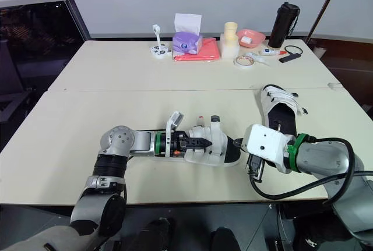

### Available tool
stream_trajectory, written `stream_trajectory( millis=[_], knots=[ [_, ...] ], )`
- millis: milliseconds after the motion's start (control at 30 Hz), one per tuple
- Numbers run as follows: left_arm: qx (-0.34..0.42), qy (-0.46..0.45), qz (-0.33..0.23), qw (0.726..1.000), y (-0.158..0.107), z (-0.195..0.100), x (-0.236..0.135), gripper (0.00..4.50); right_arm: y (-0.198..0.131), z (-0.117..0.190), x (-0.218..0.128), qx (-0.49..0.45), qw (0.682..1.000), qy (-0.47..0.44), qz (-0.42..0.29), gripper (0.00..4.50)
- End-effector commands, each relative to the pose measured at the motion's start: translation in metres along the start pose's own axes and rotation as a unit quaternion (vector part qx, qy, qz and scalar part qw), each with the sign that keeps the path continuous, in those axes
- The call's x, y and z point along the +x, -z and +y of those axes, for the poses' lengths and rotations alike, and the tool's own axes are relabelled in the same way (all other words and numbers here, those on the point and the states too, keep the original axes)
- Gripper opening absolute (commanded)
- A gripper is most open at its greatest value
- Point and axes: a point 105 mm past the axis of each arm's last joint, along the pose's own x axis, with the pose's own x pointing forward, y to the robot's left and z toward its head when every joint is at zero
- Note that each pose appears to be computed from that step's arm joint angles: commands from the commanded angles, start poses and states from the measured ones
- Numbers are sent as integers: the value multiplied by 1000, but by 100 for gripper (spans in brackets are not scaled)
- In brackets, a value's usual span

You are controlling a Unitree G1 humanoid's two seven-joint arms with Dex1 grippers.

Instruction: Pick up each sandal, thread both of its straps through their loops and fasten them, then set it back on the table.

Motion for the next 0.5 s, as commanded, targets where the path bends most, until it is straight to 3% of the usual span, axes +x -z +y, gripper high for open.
stream_trajectory(
  millis=[33, 267, 500],
  knots=[
    [23, 65, -69, 995, -26, -21, -32, 2, -7, -1, -2, -14, 1000, 9, -11, 0],
    [41, 118, -215, 969, -85, -42, -92, 2, -7, -1, 3, -18, 1000, 4, -15, 0],
    [85, 18, -313, 946, -128, -28, -54, 2, -9, -6, 10, -30, 999, -1, -26, 0]
  ],
)
